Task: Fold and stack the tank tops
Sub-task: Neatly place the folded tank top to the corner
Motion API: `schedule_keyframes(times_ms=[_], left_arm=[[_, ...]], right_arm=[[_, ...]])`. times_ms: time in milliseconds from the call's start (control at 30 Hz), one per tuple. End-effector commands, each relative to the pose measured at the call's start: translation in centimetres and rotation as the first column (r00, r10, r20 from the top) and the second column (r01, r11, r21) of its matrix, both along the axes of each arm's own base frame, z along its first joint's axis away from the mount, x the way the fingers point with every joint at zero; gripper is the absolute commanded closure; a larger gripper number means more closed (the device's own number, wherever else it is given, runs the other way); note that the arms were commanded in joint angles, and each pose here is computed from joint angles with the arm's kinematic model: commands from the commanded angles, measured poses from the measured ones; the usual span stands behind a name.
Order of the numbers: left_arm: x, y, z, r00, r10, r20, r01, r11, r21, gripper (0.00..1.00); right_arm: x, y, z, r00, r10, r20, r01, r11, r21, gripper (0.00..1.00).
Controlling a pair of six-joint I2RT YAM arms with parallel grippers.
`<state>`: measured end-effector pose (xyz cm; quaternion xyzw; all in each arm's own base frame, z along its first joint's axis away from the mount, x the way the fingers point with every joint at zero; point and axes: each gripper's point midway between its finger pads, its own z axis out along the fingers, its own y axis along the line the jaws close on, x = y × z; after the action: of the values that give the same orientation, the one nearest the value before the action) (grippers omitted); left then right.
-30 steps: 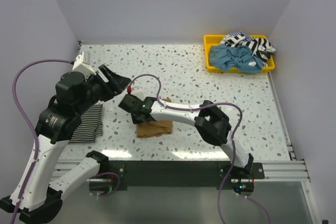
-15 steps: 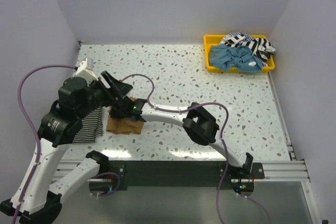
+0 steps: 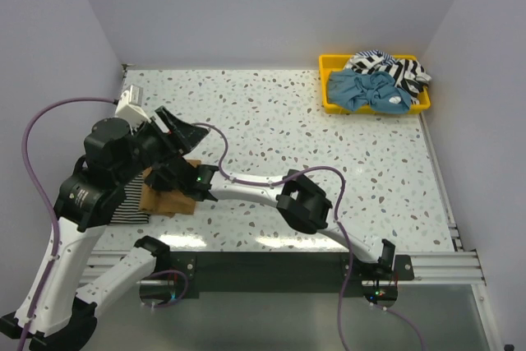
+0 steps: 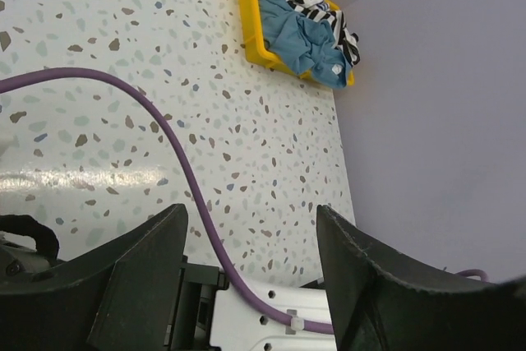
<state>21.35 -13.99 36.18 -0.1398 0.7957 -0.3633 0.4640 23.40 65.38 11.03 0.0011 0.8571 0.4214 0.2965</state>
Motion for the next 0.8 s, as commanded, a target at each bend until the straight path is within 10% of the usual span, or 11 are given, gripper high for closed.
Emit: schedule_keyframes(times_ms=[0,767], left_arm=[[-0.3,-0.4,2.8,0.998,-0.024,0.064,0.027,0.998,-0.051,0.32],[-0.9,-2.1,1.9,0.992,-0.12,0.049,0.123,0.989,-0.08,0.32]], right_arm=[[-0.1,2.1,6.3,0.999,-0.01,0.043,0.002,0.984,0.18,1.0],[-2.0,4.4,10.3,0.997,0.015,0.075,-0.036,0.961,0.275,1.0]])
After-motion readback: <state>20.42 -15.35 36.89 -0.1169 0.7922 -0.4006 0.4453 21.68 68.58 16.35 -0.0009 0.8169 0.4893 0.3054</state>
